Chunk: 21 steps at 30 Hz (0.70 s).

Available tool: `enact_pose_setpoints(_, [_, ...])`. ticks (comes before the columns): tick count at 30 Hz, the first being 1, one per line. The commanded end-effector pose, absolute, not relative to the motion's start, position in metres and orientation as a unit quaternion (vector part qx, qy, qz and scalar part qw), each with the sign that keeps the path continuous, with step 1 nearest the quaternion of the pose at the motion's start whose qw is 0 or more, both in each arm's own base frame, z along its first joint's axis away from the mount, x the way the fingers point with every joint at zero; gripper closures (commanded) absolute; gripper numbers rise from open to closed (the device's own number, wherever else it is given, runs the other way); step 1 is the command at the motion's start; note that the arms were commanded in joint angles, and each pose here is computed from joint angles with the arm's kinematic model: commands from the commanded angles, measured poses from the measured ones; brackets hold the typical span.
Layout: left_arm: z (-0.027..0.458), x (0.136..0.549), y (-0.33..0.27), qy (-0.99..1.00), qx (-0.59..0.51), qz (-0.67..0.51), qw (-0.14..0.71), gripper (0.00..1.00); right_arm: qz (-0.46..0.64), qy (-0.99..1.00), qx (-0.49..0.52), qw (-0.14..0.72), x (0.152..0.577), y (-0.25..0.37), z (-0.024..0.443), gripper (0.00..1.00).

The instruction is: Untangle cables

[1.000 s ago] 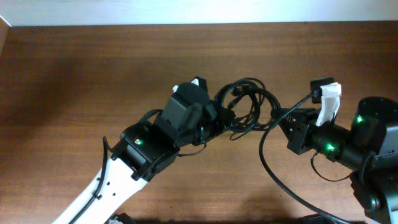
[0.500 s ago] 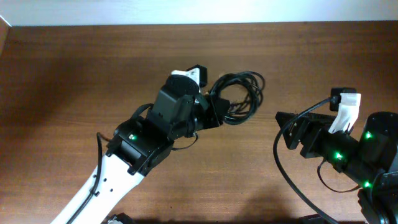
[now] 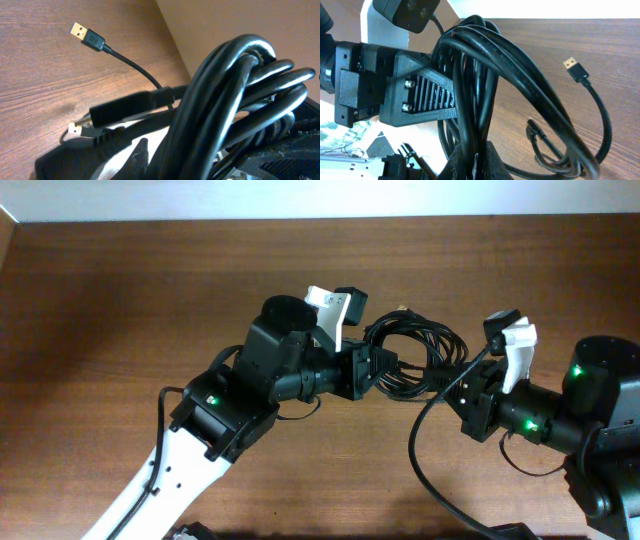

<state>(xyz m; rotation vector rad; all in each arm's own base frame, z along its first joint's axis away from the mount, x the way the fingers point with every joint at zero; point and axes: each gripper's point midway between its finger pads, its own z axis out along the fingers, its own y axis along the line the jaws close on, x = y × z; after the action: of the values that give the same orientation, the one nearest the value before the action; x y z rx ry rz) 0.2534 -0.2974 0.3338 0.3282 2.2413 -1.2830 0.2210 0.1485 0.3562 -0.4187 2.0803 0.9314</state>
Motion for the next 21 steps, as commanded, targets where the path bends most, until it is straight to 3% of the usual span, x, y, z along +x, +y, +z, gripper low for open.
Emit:
enact_pose_setpoints(1, [0.336, 0.260, -0.293, 0.836, 0.086, -0.470, 0.270, 1.00, 0.373, 0.816, -0.176, 0.405, 0.219, 0.150, 0.362, 0.96])
enact_pose_setpoints(4, [0.317, 0.273, -0.275, 0.864, -0.031, -0.435, 0.251, 1.00, 0.372, 0.816, -0.176, 0.405, 0.219, 0.150, 0.362, 0.96])
enact_pose_setpoints(7, [0.280, 0.275, -0.240, 0.882, -0.216, -0.374, 0.189, 1.00, 0.366, 0.821, -0.169, 0.405, 0.221, 0.148, 0.360, 0.96])
enact_pose_setpoints(10, [0.273, 0.267, -0.236, 0.870, -0.285, -0.381, 0.128, 1.00, 0.332, 0.849, -0.072, 0.405, 0.238, 0.128, 0.352, 0.96])
enact_pose_setpoints(15, [0.275, 0.263, -0.241, 0.868, -0.282, -0.392, 0.111, 1.00, 0.284, 0.862, 0.114, 0.404, 0.258, 0.089, 0.341, 0.96])
enact_pose_setpoints(17, [0.280, 0.266, -0.245, 0.877, -0.229, -0.398, 0.139, 1.00, 0.275, 0.866, 0.120, 0.400, 0.257, 0.086, 0.337, 0.96])
enact_pose_setpoints(19, [0.298, 0.272, -0.257, 0.880, -0.103, -0.418, 0.200, 1.00, 0.233, 0.884, 0.170, 0.367, 0.248, 0.070, 0.314, 0.96])
enact_pose_setpoints(21, [0.314, 0.267, -0.272, 0.866, -0.013, -0.448, 0.223, 1.00, 0.243, 0.889, 0.136, 0.362, 0.244, 0.078, 0.315, 0.96])
